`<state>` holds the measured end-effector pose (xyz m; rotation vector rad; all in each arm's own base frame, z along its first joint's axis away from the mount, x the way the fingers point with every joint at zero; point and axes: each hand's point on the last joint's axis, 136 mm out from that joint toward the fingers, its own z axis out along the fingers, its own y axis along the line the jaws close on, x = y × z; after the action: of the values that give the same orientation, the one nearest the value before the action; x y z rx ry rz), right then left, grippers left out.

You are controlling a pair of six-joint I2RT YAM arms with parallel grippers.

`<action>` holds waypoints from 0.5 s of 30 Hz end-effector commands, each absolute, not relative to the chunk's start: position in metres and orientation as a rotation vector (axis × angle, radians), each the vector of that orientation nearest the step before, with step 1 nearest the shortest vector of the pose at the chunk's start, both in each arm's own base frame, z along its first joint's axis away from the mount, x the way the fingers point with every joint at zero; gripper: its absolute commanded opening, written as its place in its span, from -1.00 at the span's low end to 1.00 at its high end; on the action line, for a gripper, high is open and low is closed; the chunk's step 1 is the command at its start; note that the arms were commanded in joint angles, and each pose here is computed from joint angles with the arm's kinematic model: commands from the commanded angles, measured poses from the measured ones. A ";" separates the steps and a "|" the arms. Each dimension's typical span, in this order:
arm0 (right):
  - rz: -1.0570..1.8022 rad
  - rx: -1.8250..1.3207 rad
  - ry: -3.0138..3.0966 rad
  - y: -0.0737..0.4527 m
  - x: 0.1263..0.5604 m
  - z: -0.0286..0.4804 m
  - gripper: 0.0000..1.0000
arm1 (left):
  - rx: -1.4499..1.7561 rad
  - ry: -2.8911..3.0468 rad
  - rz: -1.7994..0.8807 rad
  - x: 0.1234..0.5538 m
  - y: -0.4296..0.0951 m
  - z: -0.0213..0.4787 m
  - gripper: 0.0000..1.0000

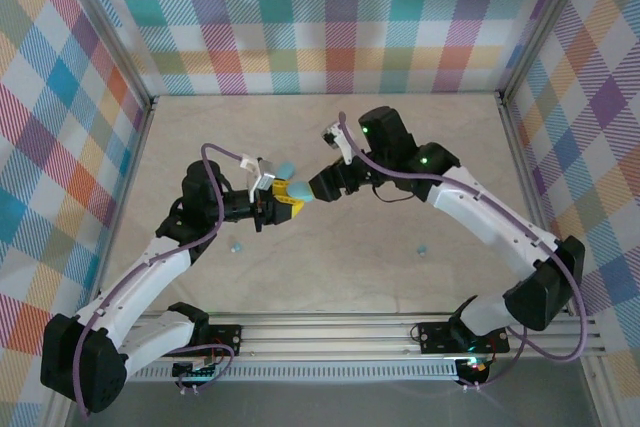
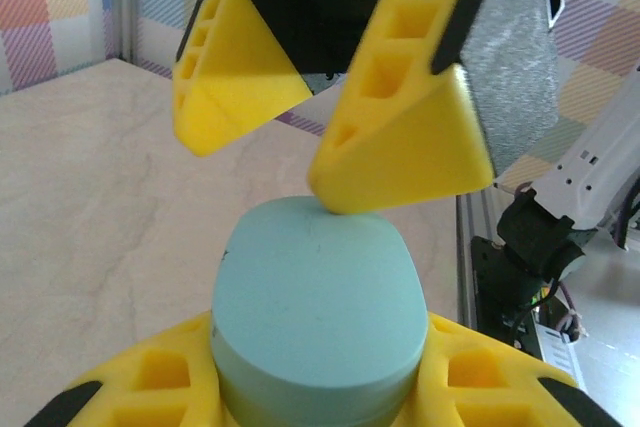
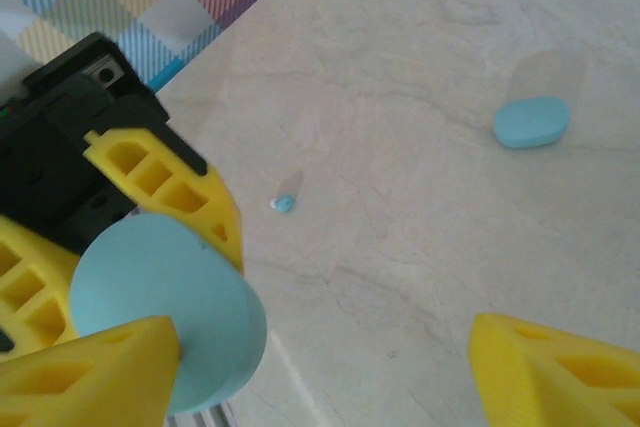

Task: Insert the wireless bluetooth earbuds into the charging case

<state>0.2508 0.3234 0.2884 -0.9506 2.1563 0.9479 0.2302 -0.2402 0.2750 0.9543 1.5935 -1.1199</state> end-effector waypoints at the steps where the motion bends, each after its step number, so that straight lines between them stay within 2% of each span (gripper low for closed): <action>1: 1.060 -1.039 2.047 0.326 0.227 0.304 0.54 | 0.960 1.540 -1.118 0.230 -0.241 0.290 -1.00; 7: 1.128 -1.086 2.014 0.332 0.219 0.303 0.55 | 0.950 1.541 -1.141 0.230 -0.242 0.292 -1.00; 15: 1.092 -1.103 2.067 0.340 0.231 0.290 0.55 | 0.950 1.533 -1.144 0.228 -0.242 0.295 -1.00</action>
<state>0.2290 0.3334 0.2864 -1.0663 2.0961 1.0875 0.2306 -0.2405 0.2775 0.9315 1.6019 -1.1427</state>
